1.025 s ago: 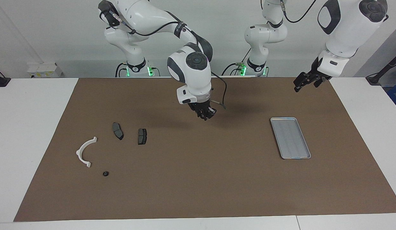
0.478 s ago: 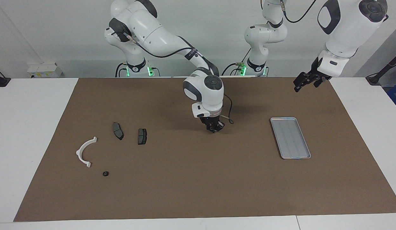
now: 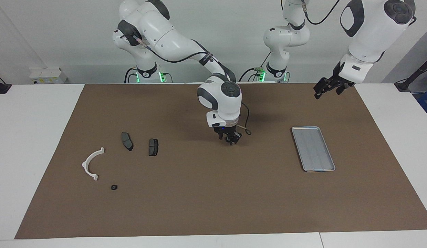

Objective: Pick bearing gear from pile to tray

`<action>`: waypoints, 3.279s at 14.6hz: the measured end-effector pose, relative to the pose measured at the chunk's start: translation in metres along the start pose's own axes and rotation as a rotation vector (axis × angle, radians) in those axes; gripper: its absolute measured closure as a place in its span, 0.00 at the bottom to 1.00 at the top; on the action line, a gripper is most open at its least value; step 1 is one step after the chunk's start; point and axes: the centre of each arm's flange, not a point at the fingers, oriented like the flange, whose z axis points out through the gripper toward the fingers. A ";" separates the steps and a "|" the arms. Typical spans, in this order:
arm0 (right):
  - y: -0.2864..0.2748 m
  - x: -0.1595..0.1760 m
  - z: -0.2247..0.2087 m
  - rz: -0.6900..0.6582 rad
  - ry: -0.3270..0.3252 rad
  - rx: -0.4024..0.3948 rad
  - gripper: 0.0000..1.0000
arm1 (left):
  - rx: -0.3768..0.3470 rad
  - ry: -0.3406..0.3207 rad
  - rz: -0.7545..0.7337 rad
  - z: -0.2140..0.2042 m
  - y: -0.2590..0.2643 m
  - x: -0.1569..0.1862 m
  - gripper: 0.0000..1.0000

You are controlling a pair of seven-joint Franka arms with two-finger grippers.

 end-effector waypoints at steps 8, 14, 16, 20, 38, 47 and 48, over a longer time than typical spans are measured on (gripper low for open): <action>0.082 0.173 -0.158 -0.315 0.031 -0.038 0.00 | -0.031 0.071 -0.087 0.060 0.122 -0.012 0.00; 0.213 0.337 -0.139 -0.663 0.012 -0.045 0.00 | -0.076 0.101 -0.164 0.150 0.229 -0.004 0.00; 0.243 0.369 -0.120 -0.697 0.018 -0.032 0.00 | -0.079 0.093 -0.183 0.188 0.258 -0.006 0.00; 0.260 0.393 -0.069 -0.720 0.039 -0.036 0.00 | -0.059 0.074 -0.187 0.255 0.306 -0.020 0.00; 0.247 0.436 0.038 -0.626 0.027 -0.052 0.00 | -0.022 0.044 -0.197 0.307 0.333 -0.065 0.30; 0.256 0.439 0.038 -0.606 -0.009 -0.078 0.07 | -0.036 0.064 -0.215 0.304 0.327 -0.056 0.39; 0.255 0.439 0.037 -0.606 -0.007 -0.077 0.16 | -0.040 0.067 -0.217 0.303 0.327 -0.056 0.40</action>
